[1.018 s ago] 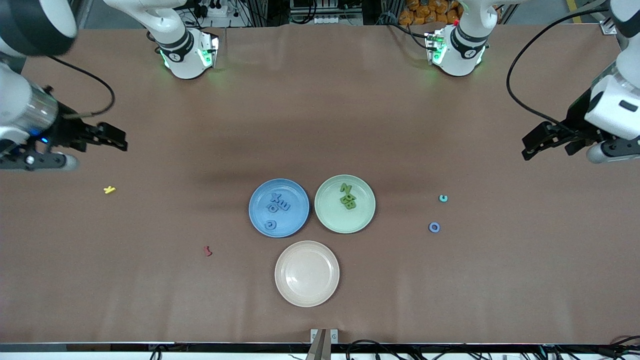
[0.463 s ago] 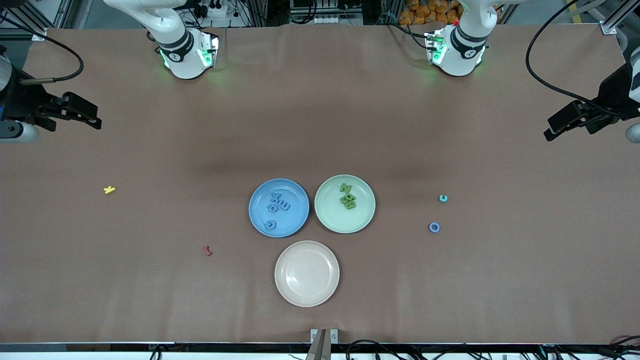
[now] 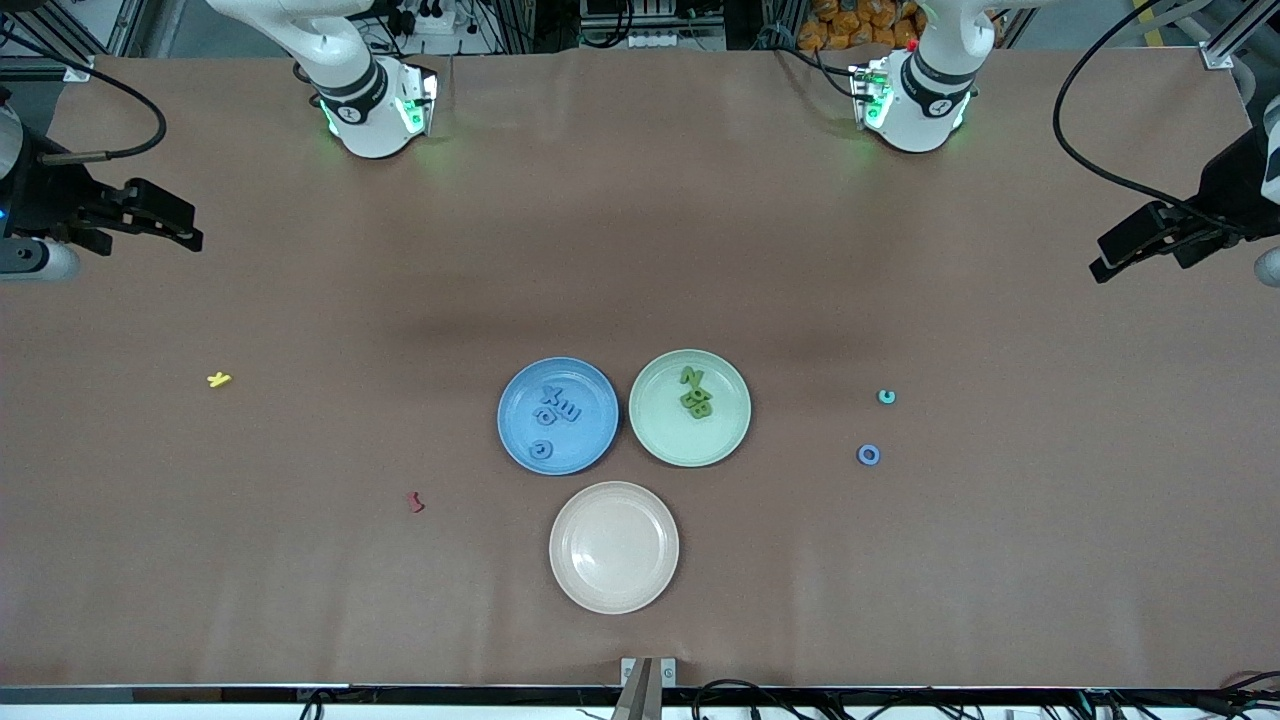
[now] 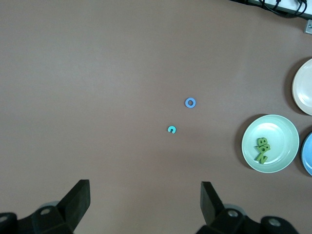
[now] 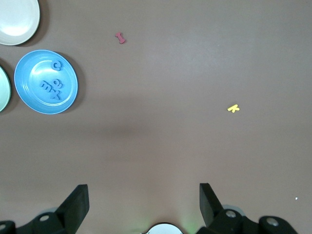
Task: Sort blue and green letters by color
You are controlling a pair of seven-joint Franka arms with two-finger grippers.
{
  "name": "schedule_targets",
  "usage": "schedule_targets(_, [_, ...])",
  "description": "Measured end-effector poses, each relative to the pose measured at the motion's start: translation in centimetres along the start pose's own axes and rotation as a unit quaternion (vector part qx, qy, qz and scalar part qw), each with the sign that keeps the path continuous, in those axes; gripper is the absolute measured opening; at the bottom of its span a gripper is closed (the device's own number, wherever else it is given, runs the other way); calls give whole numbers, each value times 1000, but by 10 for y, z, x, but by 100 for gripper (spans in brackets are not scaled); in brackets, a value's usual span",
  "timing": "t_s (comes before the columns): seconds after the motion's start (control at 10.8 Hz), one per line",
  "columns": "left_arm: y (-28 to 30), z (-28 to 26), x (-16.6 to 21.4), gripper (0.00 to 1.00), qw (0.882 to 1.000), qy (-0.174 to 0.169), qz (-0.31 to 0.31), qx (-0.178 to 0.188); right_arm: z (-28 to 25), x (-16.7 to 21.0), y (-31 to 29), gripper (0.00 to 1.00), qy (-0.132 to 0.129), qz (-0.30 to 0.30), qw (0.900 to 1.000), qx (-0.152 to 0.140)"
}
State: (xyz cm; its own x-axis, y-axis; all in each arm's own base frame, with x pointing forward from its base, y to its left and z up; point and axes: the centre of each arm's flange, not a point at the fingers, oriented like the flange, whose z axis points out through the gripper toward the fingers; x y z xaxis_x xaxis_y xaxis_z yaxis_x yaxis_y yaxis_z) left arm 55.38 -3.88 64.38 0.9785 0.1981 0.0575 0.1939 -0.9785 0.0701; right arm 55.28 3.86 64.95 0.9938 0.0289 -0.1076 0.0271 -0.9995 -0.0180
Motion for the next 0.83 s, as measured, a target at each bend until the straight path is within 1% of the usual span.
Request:
schedule_targets(0.28, [3,0,-1,100,1000,-1,3,1,-7,-1,-6,100,8,-6,1000,0])
schedule_targets(0.37, [4,1,-1,100,1000,4,9,19,-8,-2,-8,100,8,-8,1000,0])
schedule_targets(0.46, [7,1,-2,100,999,6,14,29,-8,-2,-8,100,8,-8,1000,0])
schedule_targets(0.83, [6,1,-3,100,999,4,41,35,-8,-2,-6,100,7,-6,1000,0])
